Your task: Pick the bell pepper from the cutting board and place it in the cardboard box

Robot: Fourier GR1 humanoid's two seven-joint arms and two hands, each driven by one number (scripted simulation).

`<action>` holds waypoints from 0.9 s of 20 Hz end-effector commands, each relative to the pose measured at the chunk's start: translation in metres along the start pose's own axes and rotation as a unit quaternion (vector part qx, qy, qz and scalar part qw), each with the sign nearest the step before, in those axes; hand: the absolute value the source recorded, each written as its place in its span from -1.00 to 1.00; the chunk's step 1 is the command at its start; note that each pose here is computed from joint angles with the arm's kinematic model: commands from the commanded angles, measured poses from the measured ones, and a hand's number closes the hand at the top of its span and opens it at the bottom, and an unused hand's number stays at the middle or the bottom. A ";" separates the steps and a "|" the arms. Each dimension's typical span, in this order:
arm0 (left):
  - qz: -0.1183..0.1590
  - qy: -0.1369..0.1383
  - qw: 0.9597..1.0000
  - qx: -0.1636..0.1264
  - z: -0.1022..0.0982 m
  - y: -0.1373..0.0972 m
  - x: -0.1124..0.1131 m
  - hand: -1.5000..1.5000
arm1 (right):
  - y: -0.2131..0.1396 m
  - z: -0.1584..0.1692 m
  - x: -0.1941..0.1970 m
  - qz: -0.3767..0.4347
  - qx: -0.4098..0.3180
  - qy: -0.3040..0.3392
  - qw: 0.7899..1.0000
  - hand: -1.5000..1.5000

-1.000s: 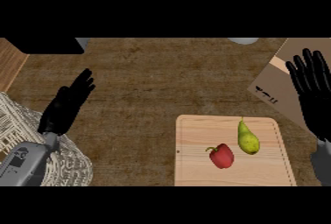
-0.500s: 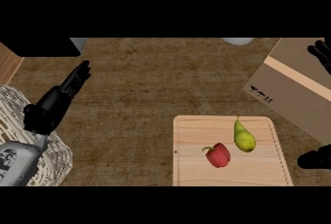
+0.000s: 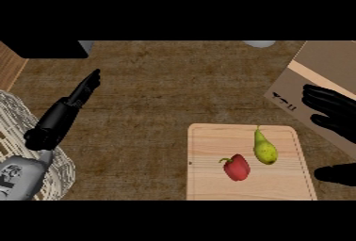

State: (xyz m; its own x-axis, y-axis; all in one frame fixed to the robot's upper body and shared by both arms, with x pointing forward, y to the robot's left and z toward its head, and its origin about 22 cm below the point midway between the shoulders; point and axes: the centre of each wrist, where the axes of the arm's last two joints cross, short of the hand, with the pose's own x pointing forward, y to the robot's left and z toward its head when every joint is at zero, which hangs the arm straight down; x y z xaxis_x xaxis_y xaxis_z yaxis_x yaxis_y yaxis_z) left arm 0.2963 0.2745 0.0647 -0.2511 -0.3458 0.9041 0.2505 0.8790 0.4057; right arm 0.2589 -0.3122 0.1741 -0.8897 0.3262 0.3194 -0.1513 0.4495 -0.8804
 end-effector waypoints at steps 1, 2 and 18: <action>0.008 0.002 1.000 0.025 -0.003 0.001 0.005 0.00 | 0.010 -0.006 0.027 0.066 0.088 -0.016 0.994 -1.00; 0.001 0.002 1.000 0.026 -0.002 0.000 0.003 0.00 | 0.016 -0.004 0.027 0.092 0.112 -0.004 0.989 -1.00; 0.004 0.000 1.000 0.023 0.006 -0.013 0.007 0.00 | 0.091 -0.030 0.139 0.267 0.299 0.105 0.910 -1.00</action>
State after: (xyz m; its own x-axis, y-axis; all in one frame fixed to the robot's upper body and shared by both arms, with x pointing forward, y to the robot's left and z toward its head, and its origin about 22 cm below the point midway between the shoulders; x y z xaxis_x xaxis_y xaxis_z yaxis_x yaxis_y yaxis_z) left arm 0.2874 0.2746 0.0617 -0.2588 -0.3651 0.8943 0.2427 0.8715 0.4260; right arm 0.1590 -0.2193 0.1561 -0.8450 0.5154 -0.1428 0.0016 -0.2645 -0.9644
